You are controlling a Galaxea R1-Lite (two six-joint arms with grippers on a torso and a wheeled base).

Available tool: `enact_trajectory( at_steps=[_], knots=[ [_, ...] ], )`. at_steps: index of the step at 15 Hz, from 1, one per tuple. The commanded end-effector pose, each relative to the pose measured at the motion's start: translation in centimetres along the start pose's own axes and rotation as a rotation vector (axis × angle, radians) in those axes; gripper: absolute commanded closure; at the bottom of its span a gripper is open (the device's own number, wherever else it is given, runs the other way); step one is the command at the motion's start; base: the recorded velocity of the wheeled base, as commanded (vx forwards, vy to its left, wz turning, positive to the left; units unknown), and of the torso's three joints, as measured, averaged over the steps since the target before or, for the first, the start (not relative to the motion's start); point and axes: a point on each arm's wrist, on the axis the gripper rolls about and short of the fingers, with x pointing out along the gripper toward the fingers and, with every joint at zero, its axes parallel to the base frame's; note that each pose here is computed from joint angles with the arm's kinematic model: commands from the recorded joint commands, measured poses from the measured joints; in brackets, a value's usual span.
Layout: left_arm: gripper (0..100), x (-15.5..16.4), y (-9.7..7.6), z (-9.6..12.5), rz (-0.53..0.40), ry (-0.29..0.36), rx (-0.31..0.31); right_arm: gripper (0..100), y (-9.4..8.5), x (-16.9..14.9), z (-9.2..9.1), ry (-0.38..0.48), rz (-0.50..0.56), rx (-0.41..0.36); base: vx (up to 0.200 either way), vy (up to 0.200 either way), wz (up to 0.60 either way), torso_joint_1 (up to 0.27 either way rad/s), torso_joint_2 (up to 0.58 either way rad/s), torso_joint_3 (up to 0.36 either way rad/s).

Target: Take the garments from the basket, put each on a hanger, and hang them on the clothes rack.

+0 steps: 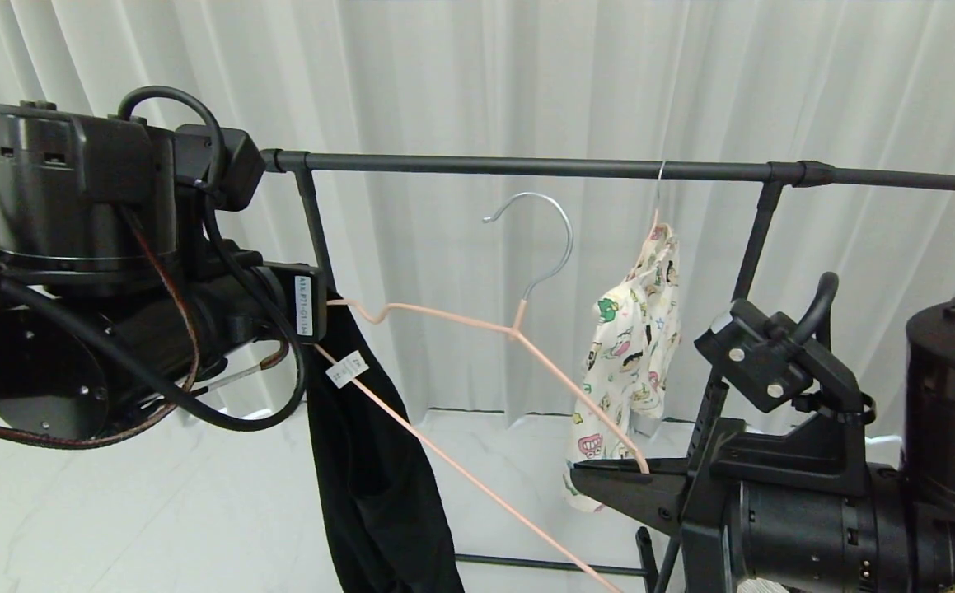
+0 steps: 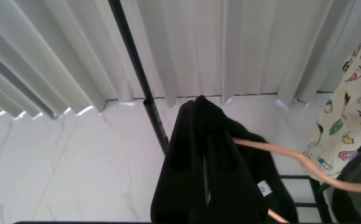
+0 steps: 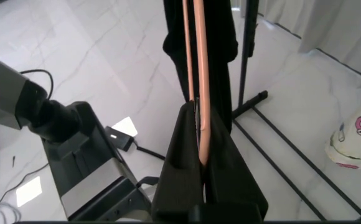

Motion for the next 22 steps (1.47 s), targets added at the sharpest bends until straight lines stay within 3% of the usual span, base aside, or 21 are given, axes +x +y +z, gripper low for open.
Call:
enact_trajectory(
  at_steps=[1, 4, 6, 9, 13, 15, 18, 22],
  knots=[
    [100, -0.1, -0.1, 0.1, -0.005, -0.003, 0.000, 100, -0.1, 0.4, -0.1, 0.005, -0.008, -0.002, 0.000, 0.000, 0.00, 0.000, 0.00, 0.000],
    [100, -0.3, -0.5, 0.4, -0.020, -0.016, -0.007, 100, -0.2, 1.6, 0.0, 0.004, -0.033, -0.001, 0.000, 0.000, 0.00, 0.000, 0.00, 0.000],
    [100, -0.4, -1.1, 0.5, -0.039, -0.017, -0.075, 100, -0.1, 3.0, 0.5, -0.016, -0.029, -0.003, 0.000, 0.000, 0.00, 0.000, 0.00, 0.000],
    [100, -0.3, -1.3, 0.4, -0.044, -0.011, -0.123, 100, 0.4, 4.2, 1.1, -0.025, -0.012, -0.004, 0.000, 0.000, 0.00, 0.000, 0.00, 0.000],
    [100, -0.2, -1.5, 1.3, -0.050, -0.018, -0.224, 100, 1.2, 5.6, 0.2, 0.019, 0.004, 0.012, 0.000, 0.000, 0.00, 0.000, 0.00, 0.000],
    [100, 0.4, -0.6, 1.5, 0.010, -0.017, -0.235, 100, 1.0, 5.6, 0.1, 0.006, -0.062, 0.041, 0.000, 0.000, 0.00, 0.000, 0.00, 0.000],
    [100, 2.2, 0.1, 1.2, 0.185, -0.001, -0.224, 100, 0.8, 5.4, 0.5, -0.045, -0.163, 0.087, 0.000, 0.000, 0.00, 0.000, 0.00, 0.000],
    [100, 3.2, -0.3, 0.6, 0.213, 0.025, -0.204, 100, 0.7, 5.0, 0.7, -0.078, -0.216, 0.086, 0.000, 0.000, 0.00, 0.000, 0.00, 0.000]
  ],
)
